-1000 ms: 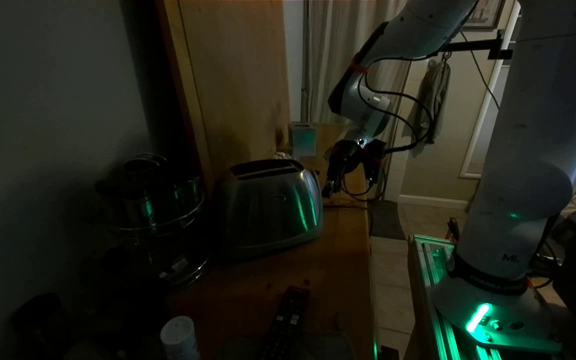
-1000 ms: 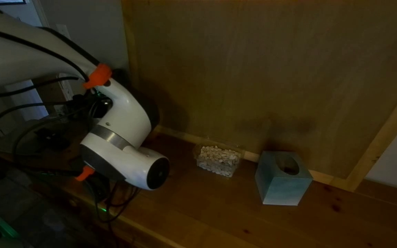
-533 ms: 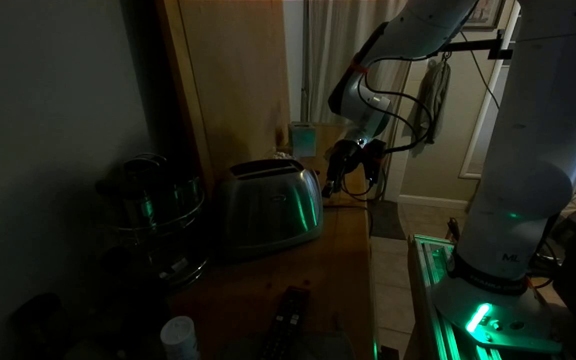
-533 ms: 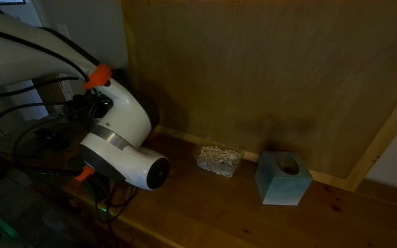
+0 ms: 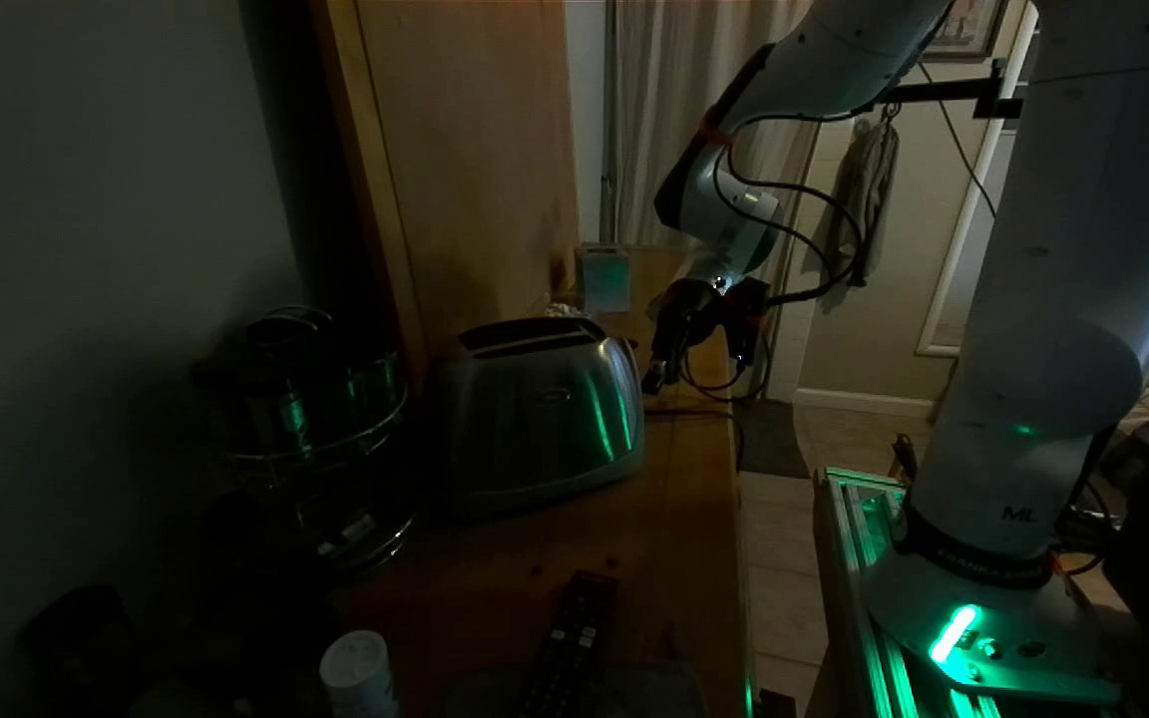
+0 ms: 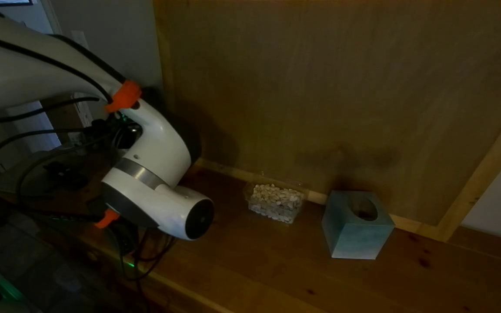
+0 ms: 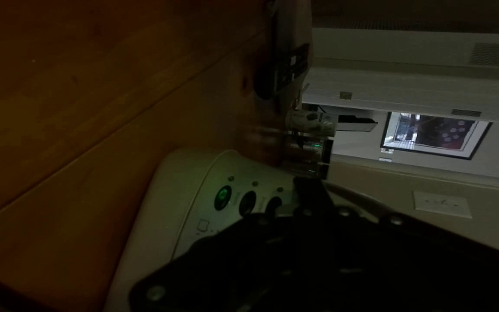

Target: Press a button on the toaster

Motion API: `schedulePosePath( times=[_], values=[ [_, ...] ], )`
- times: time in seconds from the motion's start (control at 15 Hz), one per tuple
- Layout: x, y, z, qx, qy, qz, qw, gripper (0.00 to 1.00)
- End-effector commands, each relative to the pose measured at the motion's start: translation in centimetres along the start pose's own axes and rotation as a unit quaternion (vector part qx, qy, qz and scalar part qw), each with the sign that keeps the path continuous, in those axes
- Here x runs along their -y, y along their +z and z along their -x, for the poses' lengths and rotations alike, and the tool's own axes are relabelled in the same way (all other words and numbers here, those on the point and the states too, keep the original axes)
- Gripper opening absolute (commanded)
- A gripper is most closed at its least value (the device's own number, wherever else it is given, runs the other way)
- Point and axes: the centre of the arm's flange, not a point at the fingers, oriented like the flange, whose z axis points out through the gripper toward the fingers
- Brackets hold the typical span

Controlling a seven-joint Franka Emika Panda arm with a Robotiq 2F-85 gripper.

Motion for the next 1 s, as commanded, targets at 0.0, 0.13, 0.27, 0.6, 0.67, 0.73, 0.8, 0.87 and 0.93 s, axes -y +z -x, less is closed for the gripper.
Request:
schedulePosePath(
  times=[0.0, 0.13, 0.27, 0.6, 0.67, 0.73, 0.8, 0.87, 0.93],
  values=[
    [-0.74, -0.06, -1.45, -0.016, 0.010, 0.012, 0.9997, 0.00],
    [-0.78, 0.02, -1.59, -0.018, 0.010, 0.010, 0.9997, 0.00],
    [-0.81, 0.09, -1.71, -0.023, 0.008, 0.006, 0.9997, 0.00],
    [-1.00, 0.18, -1.89, -0.038, 0.007, 0.003, 0.9992, 0.00],
    [-1.01, 0.18, -1.92, -0.040, 0.007, 0.002, 0.9992, 0.00],
    [-1.03, 0.17, -1.93, -0.043, 0.007, 0.002, 0.9990, 0.00],
    [-1.03, 0.13, -1.91, -0.045, 0.008, 0.002, 0.9990, 0.00],
    [-1.03, 0.09, -1.87, -0.047, 0.008, 0.001, 0.9989, 0.00],
    [-1.06, 0.08, -1.86, -0.047, 0.009, 0.002, 0.9988, 0.00]
  ],
)
